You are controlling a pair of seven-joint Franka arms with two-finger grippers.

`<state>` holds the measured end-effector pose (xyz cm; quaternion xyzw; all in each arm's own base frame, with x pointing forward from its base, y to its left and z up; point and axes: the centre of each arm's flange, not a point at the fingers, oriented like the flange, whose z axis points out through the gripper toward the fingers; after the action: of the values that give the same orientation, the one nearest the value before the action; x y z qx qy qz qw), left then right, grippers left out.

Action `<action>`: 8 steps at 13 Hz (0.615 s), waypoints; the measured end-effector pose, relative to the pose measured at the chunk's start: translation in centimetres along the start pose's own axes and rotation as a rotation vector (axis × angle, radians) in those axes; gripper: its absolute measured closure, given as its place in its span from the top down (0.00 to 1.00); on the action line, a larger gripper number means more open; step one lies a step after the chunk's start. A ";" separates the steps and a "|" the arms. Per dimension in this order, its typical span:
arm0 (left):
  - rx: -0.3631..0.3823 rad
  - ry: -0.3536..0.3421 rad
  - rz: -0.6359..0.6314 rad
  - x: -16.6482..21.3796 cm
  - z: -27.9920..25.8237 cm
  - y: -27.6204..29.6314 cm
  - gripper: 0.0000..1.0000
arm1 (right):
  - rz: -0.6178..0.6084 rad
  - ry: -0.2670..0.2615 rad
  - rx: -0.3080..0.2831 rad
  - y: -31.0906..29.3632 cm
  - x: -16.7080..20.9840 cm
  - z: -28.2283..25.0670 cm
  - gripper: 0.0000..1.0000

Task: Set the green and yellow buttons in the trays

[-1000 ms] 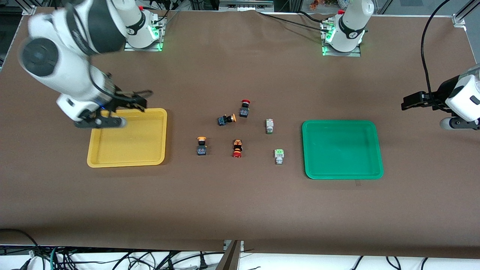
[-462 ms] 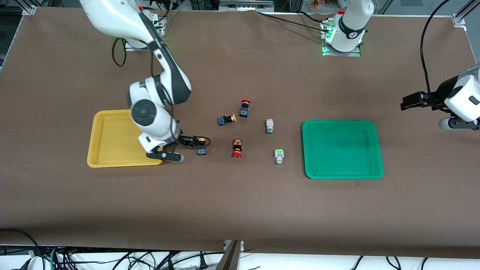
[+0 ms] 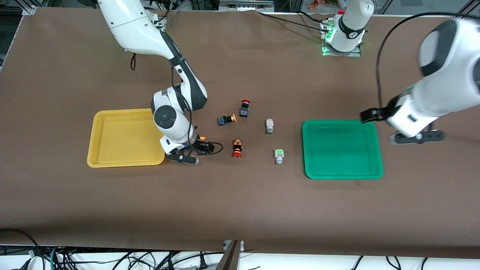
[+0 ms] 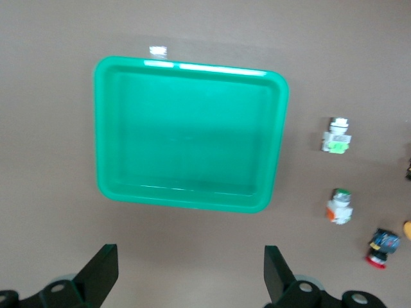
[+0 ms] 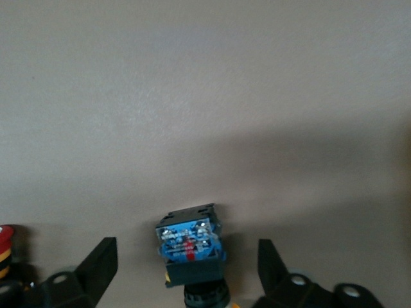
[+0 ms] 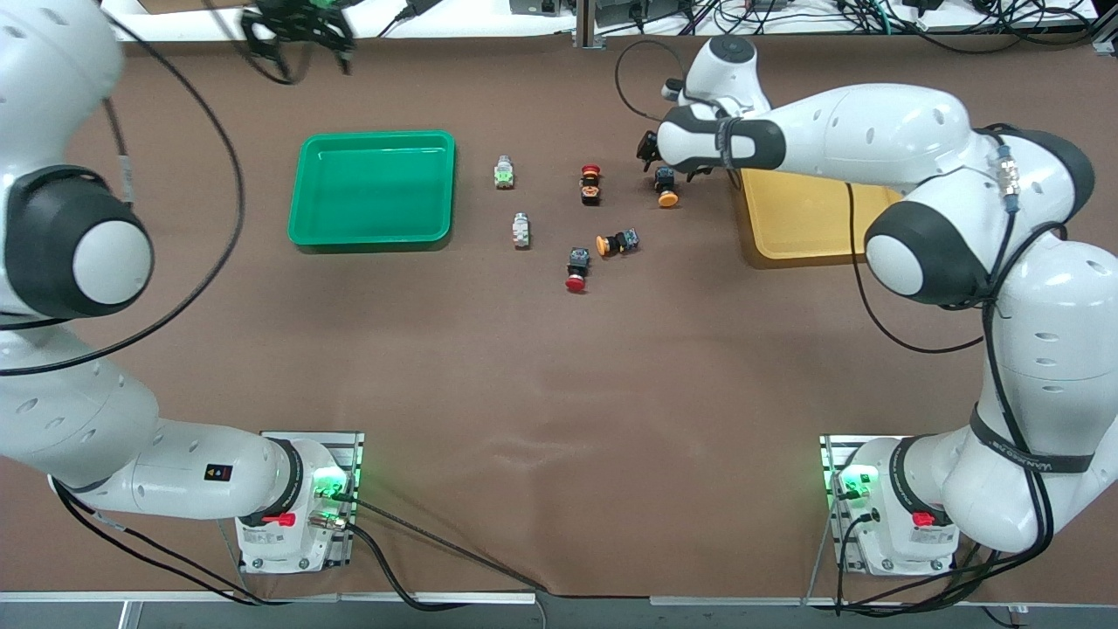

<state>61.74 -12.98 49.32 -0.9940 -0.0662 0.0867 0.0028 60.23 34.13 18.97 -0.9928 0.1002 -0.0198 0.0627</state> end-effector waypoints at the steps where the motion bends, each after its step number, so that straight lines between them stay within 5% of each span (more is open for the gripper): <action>1: -0.003 0.006 -0.024 0.3 1.4 2.1 1.00 | 0.001 0.000 -0.001 -0.1 -0.2 0.5 0.83; 3: -0.026 0.019 -0.065 1.2 4.7 5.9 1.00 | 0.002 -0.001 -0.004 0.0 -0.2 0.8 0.75; 6: -0.044 0.043 -0.134 2.1 11.3 12.3 1.00 | -0.019 -0.008 -0.015 0.4 0.4 0.2 0.44; 8: -0.060 0.048 -0.168 1.5 16.2 16.3 1.00 | -0.088 -0.052 -0.062 2.7 2.5 -2.5 0.44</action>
<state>62.53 -29.07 32.84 -0.9864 -0.1517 0.0602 -0.0184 62.04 30.73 21.22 -0.9979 0.0551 0.0064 0.0335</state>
